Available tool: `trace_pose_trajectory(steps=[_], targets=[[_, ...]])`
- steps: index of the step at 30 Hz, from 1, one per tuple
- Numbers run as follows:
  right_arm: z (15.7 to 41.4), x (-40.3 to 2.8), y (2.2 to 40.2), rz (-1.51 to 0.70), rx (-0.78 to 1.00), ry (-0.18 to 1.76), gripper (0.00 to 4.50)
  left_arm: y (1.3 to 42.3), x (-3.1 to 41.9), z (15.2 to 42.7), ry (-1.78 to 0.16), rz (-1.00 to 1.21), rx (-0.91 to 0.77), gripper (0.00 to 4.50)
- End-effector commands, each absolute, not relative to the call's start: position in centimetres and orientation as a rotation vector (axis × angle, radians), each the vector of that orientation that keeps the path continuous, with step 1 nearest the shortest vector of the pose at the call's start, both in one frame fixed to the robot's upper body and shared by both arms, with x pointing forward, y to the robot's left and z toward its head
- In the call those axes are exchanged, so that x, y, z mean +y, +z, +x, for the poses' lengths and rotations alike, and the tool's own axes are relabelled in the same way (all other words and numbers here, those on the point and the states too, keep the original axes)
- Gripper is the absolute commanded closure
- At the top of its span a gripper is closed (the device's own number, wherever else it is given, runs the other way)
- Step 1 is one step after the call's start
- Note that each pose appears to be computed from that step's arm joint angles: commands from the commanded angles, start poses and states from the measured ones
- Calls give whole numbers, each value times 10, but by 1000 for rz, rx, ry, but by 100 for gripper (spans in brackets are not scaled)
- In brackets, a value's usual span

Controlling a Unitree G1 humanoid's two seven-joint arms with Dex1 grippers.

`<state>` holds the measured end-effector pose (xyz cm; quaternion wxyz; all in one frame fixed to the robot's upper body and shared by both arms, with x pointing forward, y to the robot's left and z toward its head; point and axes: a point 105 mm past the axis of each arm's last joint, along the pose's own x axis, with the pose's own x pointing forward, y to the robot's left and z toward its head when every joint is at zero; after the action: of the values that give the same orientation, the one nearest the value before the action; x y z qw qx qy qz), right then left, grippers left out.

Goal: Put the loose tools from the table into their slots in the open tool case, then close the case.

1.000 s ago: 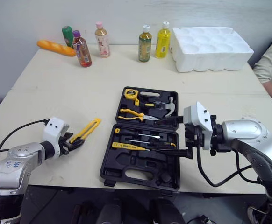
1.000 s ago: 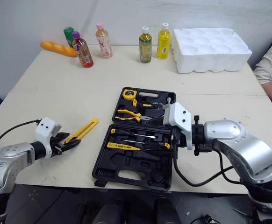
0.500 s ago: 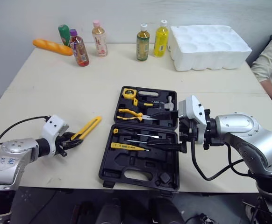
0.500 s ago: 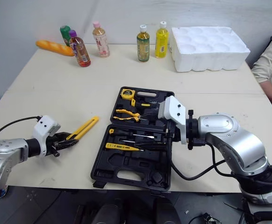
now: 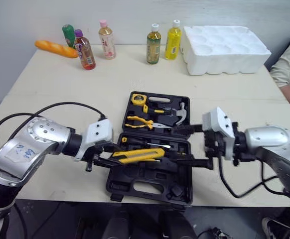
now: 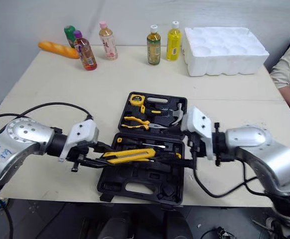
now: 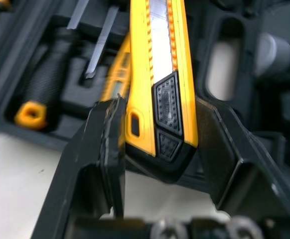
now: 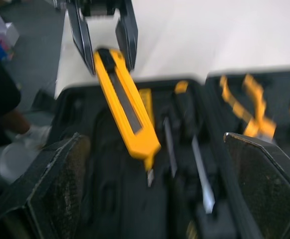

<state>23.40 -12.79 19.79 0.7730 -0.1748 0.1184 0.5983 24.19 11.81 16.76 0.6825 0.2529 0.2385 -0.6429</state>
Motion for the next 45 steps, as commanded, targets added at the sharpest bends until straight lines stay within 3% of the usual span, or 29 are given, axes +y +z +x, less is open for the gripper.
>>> trace_pose_trajectory(steps=[1, 11, 22, 28, 33, 36, 43, 45], targets=[[216, -138, 207, -405, 275, 1288, 0, 164, 102, 232, -1532, 546, 558, 291], [190, -166, 175, -375, 458, 1162, 0, 136, 82, 245, -1533, 654, 595, 291], [193, -166, 167, -384, 442, 1128, 0, 133, 85, 259, -1539, 726, 587, 291], [194, -163, 168, -385, 418, 1133, 0, 154, 82, 260, -1610, 718, 493, 24], [197, -161, 168, -395, 397, 1131, 0, 160, 77, 254, -1717, 661, 331, 24], [199, -157, 170, -389, 370, 1137, 0, 158, 73, 253, -1771, 529, 154, 108], [200, -145, 172, -349, 316, 1172, 0, 120, 77, 262, -1729, 374, 163, 431], [200, -146, 171, -352, 325, 1171, 0, 121, 75, 263, -1718, 340, 157, 442]])
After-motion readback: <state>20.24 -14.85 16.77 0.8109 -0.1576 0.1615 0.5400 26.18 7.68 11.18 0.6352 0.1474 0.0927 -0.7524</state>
